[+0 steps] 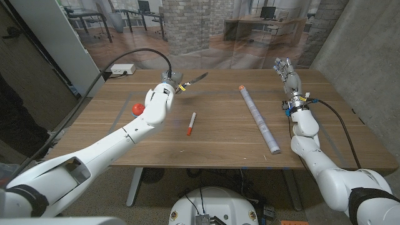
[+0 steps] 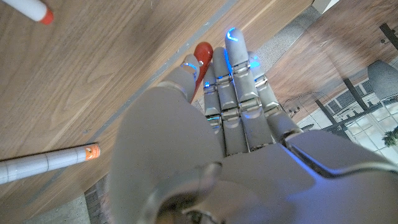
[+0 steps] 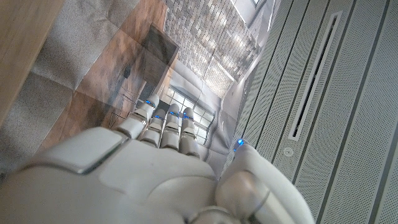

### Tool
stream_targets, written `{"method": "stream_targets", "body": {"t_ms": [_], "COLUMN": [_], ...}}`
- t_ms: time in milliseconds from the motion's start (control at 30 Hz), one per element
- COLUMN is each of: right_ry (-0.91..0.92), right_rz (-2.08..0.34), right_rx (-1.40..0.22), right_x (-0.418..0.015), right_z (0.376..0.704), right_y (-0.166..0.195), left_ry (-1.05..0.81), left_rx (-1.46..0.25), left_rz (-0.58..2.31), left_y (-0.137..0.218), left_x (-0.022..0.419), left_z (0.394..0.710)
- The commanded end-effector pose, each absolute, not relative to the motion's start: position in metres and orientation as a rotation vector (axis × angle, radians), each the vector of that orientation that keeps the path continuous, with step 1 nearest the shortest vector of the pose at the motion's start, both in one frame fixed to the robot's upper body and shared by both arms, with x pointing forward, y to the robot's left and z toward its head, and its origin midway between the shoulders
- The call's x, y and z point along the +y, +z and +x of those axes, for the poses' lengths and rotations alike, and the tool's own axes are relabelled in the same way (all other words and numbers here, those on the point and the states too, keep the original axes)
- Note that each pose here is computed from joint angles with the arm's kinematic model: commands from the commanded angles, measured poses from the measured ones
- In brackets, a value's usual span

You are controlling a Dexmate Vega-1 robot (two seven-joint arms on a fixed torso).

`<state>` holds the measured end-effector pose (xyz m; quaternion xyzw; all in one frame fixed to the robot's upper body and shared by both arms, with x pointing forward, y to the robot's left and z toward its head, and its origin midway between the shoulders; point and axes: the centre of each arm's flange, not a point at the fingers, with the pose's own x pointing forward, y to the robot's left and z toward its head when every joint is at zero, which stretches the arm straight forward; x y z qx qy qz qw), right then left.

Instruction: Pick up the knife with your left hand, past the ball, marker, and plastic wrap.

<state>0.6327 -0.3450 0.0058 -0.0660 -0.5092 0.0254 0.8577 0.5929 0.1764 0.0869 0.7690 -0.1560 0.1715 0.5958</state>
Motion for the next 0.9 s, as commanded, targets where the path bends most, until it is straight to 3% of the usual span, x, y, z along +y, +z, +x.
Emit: {"method": "stream_targets", "body": {"t_ms": [33,900], "right_ry": [0.047,-0.012], "right_rz": [-0.147,-0.164], "right_rx": [-1.072,-1.051], "right_x": [-0.337,-0.323], "right_z": [0.623,0.615], "right_y": [0.002,-0.004], "left_ry": [0.421,0.412], "left_rx": [-0.413,-0.519], "left_rz": [1.769,1.751], "left_y": [0.093,0.110], "left_x": [0.179,0.188], "left_z": [0.587,0.601]}}
